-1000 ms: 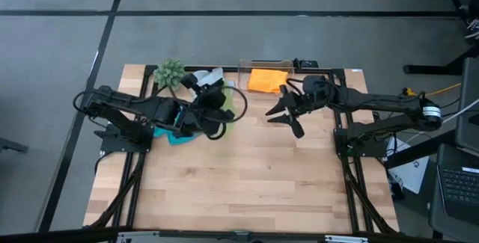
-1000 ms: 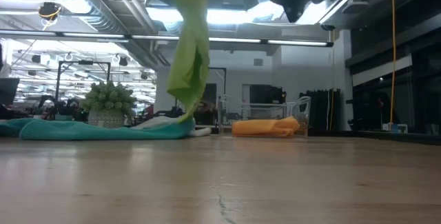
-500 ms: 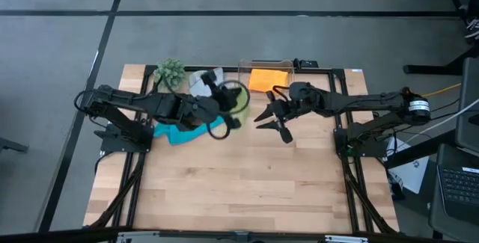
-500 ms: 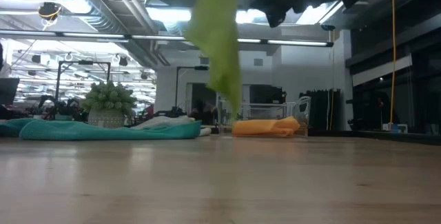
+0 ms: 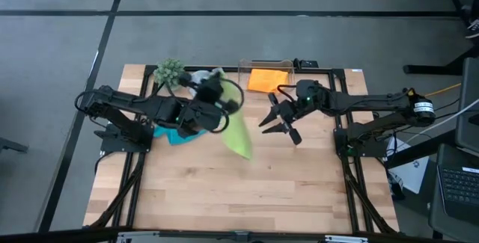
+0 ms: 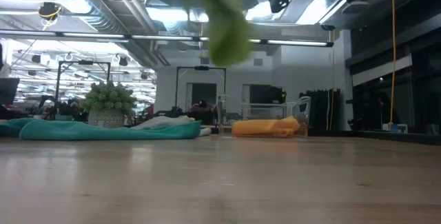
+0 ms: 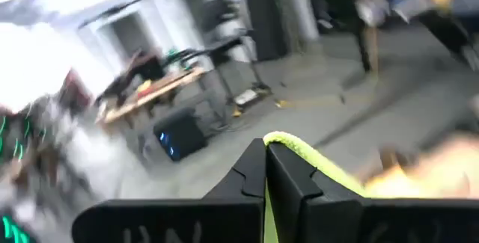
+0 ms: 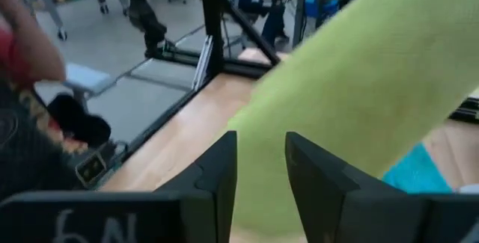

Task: Fold microfiber towels
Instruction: Fold the green microfiber cloth

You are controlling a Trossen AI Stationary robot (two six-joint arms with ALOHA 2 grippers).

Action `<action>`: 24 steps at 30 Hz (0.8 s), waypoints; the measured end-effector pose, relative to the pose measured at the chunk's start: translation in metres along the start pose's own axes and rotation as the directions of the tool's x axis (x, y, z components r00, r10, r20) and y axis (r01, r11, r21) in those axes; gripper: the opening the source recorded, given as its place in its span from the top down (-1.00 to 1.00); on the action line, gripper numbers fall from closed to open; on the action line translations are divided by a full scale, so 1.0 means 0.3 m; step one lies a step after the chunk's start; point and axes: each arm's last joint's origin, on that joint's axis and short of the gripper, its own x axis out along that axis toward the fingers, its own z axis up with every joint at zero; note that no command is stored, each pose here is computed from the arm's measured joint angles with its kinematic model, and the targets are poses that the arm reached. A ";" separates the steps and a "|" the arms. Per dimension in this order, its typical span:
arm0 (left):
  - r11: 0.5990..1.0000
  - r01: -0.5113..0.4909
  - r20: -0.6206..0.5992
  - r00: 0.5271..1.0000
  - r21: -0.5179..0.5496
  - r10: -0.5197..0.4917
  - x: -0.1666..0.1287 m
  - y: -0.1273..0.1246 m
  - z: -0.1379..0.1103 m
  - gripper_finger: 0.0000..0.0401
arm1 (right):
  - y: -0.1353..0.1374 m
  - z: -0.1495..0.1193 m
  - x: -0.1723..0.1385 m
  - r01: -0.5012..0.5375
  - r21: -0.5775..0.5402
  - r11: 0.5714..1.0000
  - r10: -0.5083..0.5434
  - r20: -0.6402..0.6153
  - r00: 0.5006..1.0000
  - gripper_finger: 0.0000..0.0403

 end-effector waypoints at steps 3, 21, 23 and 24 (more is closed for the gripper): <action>0.981 0.014 -0.006 1.000 -0.192 -0.015 0.013 0.002 0.005 1.00 | 0.001 0.006 0.006 0.026 0.045 0.999 -0.026 0.014 1.000 0.42; 0.712 0.689 -0.394 0.698 0.139 -0.598 -0.017 -0.089 -0.136 1.00 | 0.030 -0.067 0.057 0.065 0.107 0.992 -0.046 -0.166 0.985 0.42; 0.689 0.700 -0.453 0.685 0.189 -0.571 -0.023 -0.084 -0.158 1.00 | 0.032 -0.079 0.055 0.066 0.125 0.990 -0.039 -0.202 0.979 0.42; 0.675 0.708 -0.483 0.675 0.210 -0.558 -0.026 -0.084 -0.171 1.00 | 0.034 -0.086 0.053 0.066 0.134 0.989 -0.035 -0.220 0.975 0.42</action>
